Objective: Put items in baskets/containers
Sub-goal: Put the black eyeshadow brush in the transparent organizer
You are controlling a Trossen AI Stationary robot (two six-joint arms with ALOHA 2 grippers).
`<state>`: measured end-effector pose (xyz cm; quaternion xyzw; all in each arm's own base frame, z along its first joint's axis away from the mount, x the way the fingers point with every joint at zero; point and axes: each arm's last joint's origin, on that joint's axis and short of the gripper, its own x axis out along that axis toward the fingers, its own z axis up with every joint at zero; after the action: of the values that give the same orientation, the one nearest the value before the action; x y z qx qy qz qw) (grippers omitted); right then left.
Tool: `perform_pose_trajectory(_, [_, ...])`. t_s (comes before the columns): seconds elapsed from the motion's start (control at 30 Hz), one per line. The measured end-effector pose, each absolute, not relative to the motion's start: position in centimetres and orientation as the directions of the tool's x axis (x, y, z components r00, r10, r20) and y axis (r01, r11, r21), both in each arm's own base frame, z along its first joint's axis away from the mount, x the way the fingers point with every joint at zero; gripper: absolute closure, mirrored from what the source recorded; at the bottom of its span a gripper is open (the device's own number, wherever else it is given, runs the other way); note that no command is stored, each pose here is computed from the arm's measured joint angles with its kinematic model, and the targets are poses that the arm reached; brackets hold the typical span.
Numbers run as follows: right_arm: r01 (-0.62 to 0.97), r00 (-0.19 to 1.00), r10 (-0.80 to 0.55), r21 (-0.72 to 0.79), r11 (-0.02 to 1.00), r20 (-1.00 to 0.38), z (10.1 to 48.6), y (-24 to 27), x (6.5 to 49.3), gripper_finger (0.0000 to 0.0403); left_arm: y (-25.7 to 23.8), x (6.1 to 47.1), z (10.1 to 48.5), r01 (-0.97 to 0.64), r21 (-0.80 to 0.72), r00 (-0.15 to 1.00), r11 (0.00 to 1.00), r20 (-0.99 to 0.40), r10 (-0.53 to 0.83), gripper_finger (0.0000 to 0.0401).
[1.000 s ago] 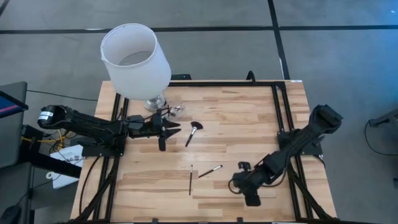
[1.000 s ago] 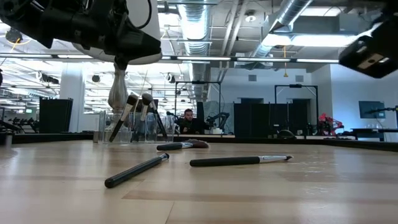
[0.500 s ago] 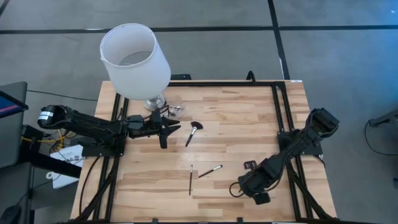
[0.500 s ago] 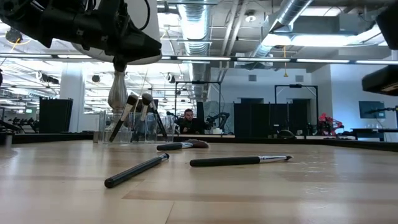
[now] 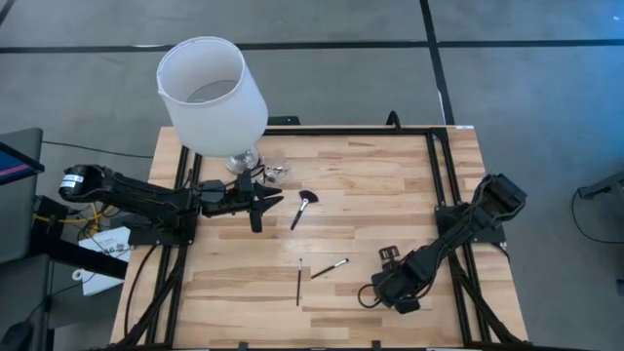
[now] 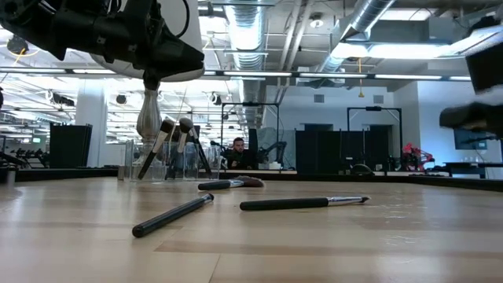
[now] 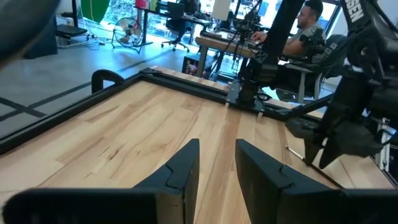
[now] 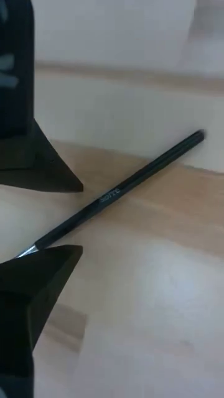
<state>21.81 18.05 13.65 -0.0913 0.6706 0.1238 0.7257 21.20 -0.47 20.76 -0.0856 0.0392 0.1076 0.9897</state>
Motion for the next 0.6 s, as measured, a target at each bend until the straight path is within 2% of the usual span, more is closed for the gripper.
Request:
perform_pose_trajectory(0.1, [-0.304,0.050,0.036,0.019,0.952,-0.998,12.5,18.1,21.8,0.0267,-0.5,21.2,20.8,-0.219,-0.162,0.974,0.962,-0.091,0.206,0.0301])
perform_pose_trajectory(0.17, [-0.305,0.044,0.027,0.013,0.952,-0.999,12.2,18.1,21.9,0.0284,-0.5,21.2,20.8,-0.218,-0.155,0.975,0.964,-0.087,0.206,0.0301])
perform_pose_trajectory(0.33, [-0.328,0.094,0.056,0.022,0.944,-0.994,12.2,18.1,22.7,0.0374,-0.4,21.2,21.0,-0.218,-0.135,0.975,0.966,-0.072,0.210,0.0301])
perform_pose_trajectory(0.4, [-0.323,0.118,0.061,0.020,0.946,-0.991,12.7,18.0,23.2,0.0392,-0.3,21.2,21.0,-0.222,-0.135,0.974,0.966,-0.072,0.214,0.0301])
perform_pose_trajectory(0.5, [-0.295,0.198,0.085,0.023,0.955,-0.977,13.3,17.8,24.4,0.0382,-0.2,21.2,21.0,-0.227,-0.134,0.973,0.965,-0.072,0.219,0.0301])
perform_pose_trajectory(0.6, [-0.239,0.420,0.135,0.034,0.970,-0.897,14.2,17.8,27.2,0.0387,-0.2,21.2,21.0,-0.226,-0.136,0.973,0.965,-0.072,0.218,0.0301])
